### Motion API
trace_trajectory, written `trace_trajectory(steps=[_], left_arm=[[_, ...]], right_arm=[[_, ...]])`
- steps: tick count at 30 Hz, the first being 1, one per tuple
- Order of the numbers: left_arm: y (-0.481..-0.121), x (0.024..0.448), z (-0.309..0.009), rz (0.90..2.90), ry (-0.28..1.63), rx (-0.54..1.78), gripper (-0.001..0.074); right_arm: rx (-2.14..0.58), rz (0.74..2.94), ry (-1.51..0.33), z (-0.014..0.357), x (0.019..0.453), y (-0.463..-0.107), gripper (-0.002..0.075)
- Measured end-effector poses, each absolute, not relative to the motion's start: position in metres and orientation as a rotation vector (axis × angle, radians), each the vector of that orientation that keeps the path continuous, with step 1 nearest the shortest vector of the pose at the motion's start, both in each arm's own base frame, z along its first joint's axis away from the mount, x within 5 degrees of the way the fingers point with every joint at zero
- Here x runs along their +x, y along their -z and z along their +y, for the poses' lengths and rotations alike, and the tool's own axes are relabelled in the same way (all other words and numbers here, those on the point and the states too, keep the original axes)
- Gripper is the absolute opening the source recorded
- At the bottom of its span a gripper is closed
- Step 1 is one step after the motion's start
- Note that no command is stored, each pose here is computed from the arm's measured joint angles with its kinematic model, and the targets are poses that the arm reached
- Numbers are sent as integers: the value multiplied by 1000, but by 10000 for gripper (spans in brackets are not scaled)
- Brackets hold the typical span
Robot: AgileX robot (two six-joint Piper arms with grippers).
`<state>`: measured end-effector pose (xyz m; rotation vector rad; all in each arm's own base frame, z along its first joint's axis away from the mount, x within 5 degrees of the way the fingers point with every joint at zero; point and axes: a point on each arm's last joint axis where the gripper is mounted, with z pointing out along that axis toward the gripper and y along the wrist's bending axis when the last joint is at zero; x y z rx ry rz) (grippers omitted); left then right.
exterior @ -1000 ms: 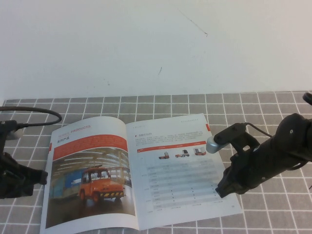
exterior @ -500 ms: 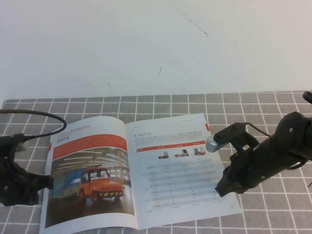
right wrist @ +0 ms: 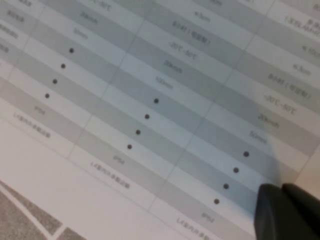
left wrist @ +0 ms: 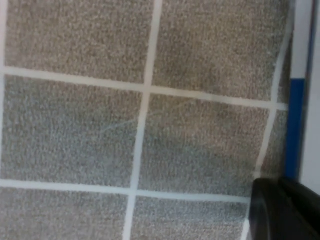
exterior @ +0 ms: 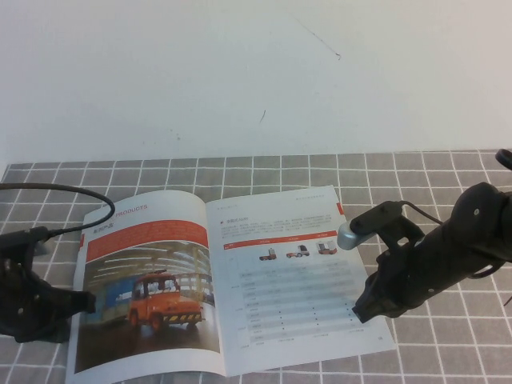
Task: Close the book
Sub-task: 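Close the open booklet and leave it lying on the table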
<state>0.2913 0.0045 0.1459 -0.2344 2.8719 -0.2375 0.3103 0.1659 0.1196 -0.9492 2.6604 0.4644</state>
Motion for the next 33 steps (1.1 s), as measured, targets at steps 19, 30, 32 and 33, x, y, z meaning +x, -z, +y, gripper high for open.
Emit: trace_trajectory(steps=[19,30,32,33], left_arm=[[-203,325,-96,2731,826,146,-4],[-244,328,-113,2457,1082,185,-4],[-261,324,-109,2394,1004,220,-4],[-271,321,-106,2360,954,242,-3]], right_arm=[[-877,2690,-535,169,309,-119,-3],[-728,2743,-548,167,307,-126,-3],[-727,2753,-499,159,305,-133,-3],[-716,2747,-460,153,306,-140,-3]])
